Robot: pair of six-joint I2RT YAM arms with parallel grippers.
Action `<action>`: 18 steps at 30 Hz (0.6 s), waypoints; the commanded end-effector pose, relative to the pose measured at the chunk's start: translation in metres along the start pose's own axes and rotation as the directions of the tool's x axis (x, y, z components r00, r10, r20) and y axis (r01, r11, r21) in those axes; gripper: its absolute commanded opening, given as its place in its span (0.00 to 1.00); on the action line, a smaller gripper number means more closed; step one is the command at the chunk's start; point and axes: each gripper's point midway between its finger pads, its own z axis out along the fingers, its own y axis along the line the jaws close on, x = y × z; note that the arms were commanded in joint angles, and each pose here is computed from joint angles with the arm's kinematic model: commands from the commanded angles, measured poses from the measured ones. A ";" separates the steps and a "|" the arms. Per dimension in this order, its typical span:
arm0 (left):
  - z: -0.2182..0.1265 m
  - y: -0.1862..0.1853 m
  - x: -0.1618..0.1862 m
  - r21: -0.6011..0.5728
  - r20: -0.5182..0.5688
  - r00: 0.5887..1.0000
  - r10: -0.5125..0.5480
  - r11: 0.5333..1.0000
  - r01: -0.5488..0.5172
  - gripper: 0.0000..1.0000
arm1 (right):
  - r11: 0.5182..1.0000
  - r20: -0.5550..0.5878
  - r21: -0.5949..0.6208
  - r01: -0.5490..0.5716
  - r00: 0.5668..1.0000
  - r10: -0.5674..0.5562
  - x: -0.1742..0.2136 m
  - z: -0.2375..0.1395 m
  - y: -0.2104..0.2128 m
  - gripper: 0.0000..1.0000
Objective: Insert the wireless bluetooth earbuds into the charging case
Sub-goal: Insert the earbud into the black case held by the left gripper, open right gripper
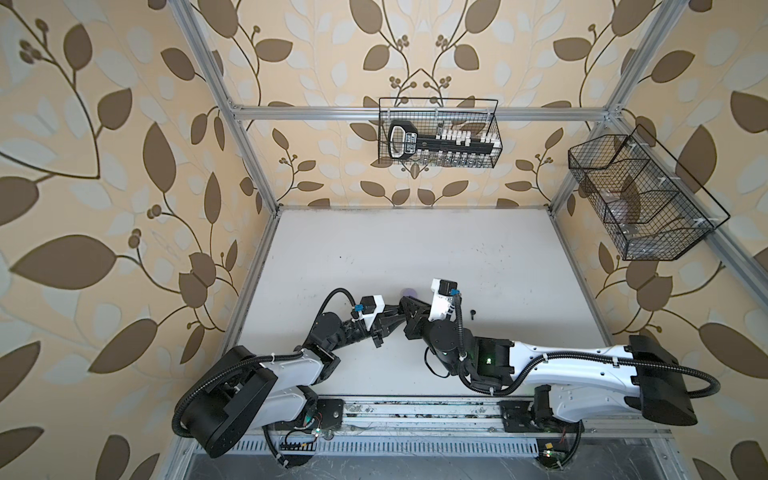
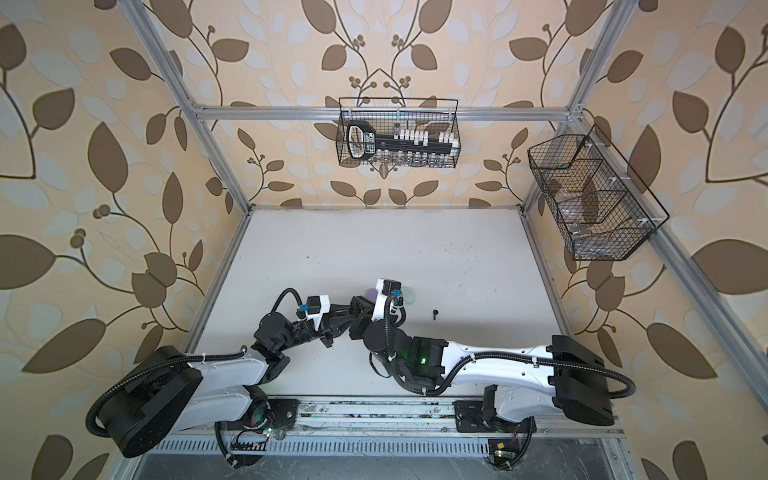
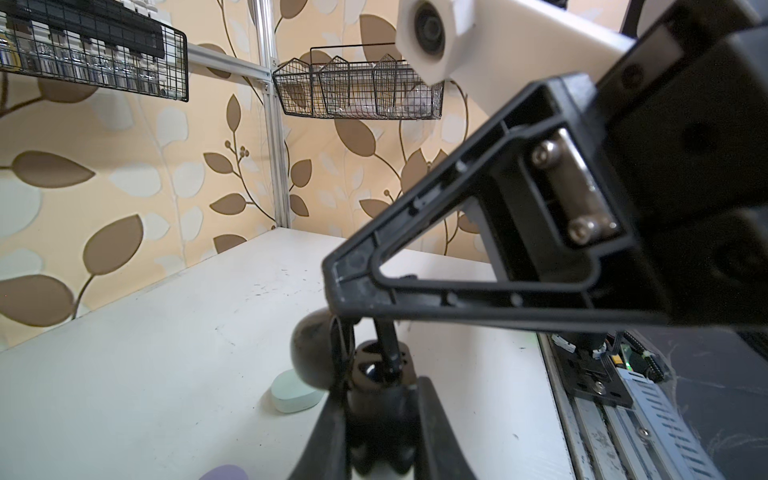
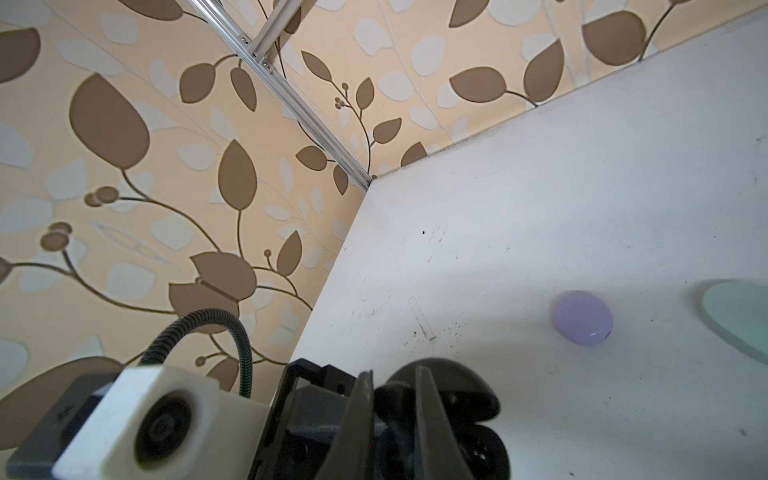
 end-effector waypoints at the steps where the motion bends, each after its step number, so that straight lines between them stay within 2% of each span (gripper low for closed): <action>1: -0.002 -0.010 -0.027 0.031 0.095 0.992 0.077 0.996 -0.080 0.00 | 0.999 0.005 0.036 0.011 1.000 -0.012 0.007 0.002 -0.012 0.09; 18: -0.002 -0.013 -0.033 0.046 0.109 0.992 0.060 0.997 -0.065 0.00 | 0.997 0.039 0.029 0.068 0.997 -0.069 0.013 0.006 -0.011 0.08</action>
